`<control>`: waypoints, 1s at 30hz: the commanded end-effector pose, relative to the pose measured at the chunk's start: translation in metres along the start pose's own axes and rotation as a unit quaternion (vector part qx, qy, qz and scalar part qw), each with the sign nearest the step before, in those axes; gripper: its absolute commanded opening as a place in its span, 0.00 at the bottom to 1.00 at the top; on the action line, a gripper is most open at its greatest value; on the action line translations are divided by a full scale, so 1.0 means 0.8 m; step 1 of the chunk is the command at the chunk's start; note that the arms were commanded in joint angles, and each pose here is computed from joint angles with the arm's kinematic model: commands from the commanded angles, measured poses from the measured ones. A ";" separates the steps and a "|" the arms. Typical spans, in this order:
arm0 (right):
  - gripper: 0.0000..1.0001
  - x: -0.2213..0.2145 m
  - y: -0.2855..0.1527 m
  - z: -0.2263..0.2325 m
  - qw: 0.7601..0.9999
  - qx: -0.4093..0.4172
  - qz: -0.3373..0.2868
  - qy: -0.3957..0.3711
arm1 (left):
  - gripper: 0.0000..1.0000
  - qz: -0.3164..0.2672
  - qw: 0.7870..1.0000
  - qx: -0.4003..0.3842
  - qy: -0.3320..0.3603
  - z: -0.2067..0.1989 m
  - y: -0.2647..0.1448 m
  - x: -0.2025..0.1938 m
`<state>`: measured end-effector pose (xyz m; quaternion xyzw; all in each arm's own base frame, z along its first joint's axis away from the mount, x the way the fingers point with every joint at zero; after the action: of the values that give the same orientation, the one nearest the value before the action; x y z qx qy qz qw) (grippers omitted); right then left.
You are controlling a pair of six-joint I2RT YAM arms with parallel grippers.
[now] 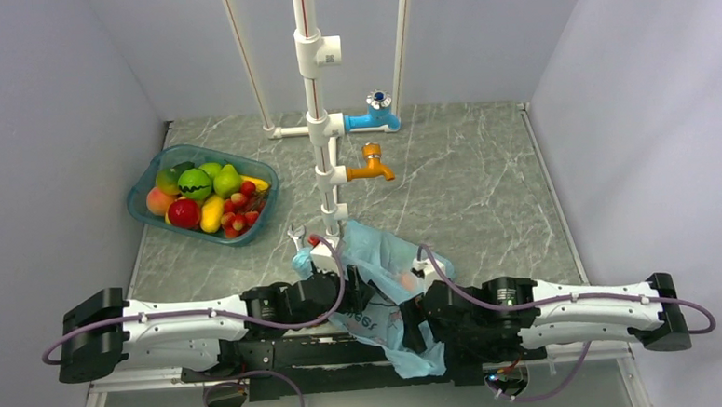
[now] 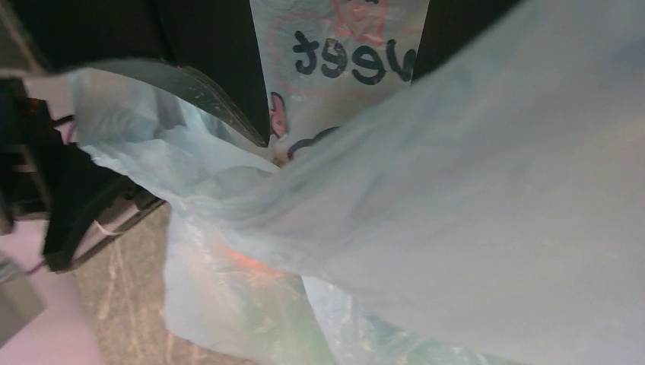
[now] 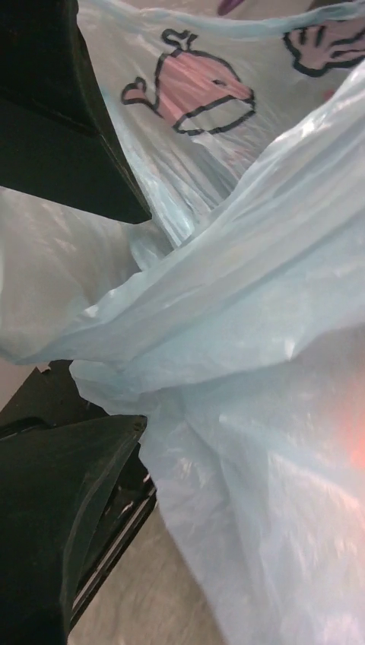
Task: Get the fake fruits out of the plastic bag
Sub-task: Take out the fake fruit from the plastic bag.
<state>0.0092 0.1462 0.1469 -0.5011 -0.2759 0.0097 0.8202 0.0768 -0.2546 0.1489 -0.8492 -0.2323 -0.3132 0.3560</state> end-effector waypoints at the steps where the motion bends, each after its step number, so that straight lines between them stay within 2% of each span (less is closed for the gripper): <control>1: 0.98 -0.004 0.009 0.012 0.999 0.036 -0.026 -0.007 | 0.68 -0.003 0.997 -0.077 0.006 -0.028 0.001 0.007; 5: 0.90 0.015 0.006 0.003 0.995 -0.017 -0.100 0.013 | 0.67 0.003 0.998 -0.063 0.010 -0.027 0.008 -0.002; 7: 0.78 0.027 0.002 0.008 0.991 -0.008 -0.133 0.020 | 0.64 -0.005 0.998 -0.062 0.017 -0.027 0.013 -0.003; 10: 0.43 0.039 -0.007 0.018 0.986 0.017 -0.163 0.032 | 0.59 -0.009 0.998 -0.038 0.042 -0.038 0.022 0.006; 15: 0.03 0.054 -0.020 0.025 0.981 0.023 -0.192 0.022 | 0.53 0.011 0.994 -0.007 0.107 -0.061 0.030 0.011; 16: 0.00 0.058 -0.023 0.026 0.980 0.020 -0.198 0.016 | 0.53 0.007 0.993 -0.012 0.113 -0.064 0.030 0.008; 22: 0.00 0.081 -0.045 0.038 0.974 0.015 -0.225 -0.018 | 0.53 -0.030 0.992 -0.071 0.102 -0.079 0.016 0.000; 25: 0.00 0.084 -0.054 0.038 0.971 0.029 -0.238 -0.018 | 0.54 -0.037 0.986 -0.107 0.124 -0.092 0.001 -0.002; 27: 0.00 0.085 -0.058 0.037 0.969 0.034 -0.244 -0.015 | 0.55 -0.028 0.987 -0.093 0.132 -0.090 0.001 -0.004; 30: 0.00 0.085 -0.063 0.036 0.968 0.041 -0.247 -0.012 | 0.52 -0.028 0.992 -0.021 0.125 -0.072 0.007 -0.006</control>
<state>0.0374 0.1650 0.2079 -0.4155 -0.3901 -0.1493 0.8080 0.0477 -0.3055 0.1673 -0.8222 -0.1597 -0.4401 0.3237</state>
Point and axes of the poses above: each gripper's point midway between its finger pads, its own y axis out along the fingers, its own z axis along the line the jaws close on, x = y × z, the point moved 8 cm from there along -y, back along the fingers, and after that the axes turned 2 degrees about -y, right-handed, at the moved point
